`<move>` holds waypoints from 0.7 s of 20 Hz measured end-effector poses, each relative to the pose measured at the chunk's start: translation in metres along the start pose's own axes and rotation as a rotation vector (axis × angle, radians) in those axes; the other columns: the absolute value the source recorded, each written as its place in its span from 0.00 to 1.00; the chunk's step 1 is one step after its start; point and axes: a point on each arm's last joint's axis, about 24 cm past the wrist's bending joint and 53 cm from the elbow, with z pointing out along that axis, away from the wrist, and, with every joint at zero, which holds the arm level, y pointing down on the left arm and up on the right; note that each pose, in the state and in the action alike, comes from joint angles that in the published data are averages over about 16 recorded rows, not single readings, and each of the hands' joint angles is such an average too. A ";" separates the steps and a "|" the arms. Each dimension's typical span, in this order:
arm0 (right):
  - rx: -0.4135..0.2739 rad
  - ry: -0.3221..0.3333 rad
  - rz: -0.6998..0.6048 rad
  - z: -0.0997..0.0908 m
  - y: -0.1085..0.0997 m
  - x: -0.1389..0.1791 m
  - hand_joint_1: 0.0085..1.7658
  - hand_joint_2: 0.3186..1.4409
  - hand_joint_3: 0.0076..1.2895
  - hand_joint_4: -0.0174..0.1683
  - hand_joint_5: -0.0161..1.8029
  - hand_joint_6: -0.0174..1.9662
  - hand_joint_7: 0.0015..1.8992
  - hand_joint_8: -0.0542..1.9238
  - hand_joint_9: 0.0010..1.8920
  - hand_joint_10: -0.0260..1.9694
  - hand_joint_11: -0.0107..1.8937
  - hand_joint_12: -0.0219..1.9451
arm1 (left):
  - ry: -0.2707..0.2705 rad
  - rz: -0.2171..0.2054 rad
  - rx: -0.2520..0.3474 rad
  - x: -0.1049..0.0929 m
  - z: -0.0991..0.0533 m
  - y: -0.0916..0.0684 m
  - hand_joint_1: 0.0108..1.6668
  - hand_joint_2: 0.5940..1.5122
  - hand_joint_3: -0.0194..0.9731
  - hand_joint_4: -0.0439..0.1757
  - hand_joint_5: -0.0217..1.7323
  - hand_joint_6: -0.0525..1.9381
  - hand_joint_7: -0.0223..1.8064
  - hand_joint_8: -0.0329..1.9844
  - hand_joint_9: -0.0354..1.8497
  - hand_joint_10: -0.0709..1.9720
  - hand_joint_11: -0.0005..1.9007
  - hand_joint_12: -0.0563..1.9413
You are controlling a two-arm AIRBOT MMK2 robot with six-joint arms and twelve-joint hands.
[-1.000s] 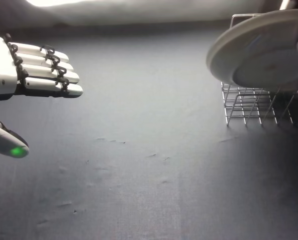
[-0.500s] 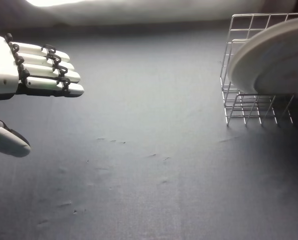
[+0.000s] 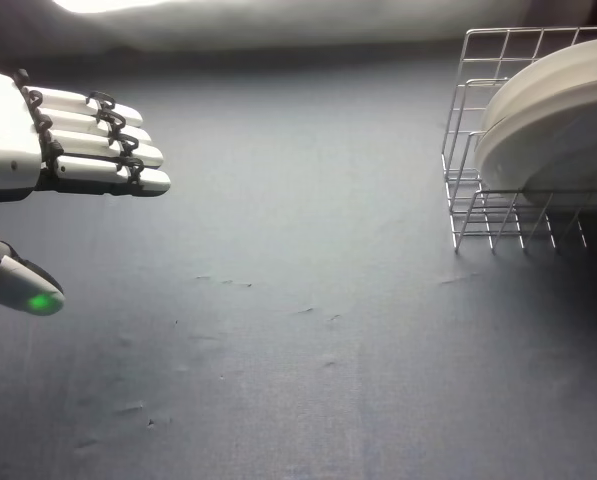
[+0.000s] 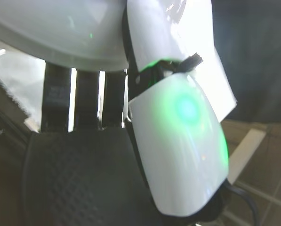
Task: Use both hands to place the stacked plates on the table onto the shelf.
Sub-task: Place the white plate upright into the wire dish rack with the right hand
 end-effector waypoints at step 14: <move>0.017 -0.013 -0.019 0.000 -0.006 -0.010 0.72 0.74 0.00 0.07 0.37 0.52 0.42 0.42 0.37 0.49 0.28 0.76 | 0.001 0.001 -0.005 0.000 0.001 0.001 0.00 0.55 0.04 0.21 0.02 0.03 0.02 0.01 0.03 0.04 0.01 0.03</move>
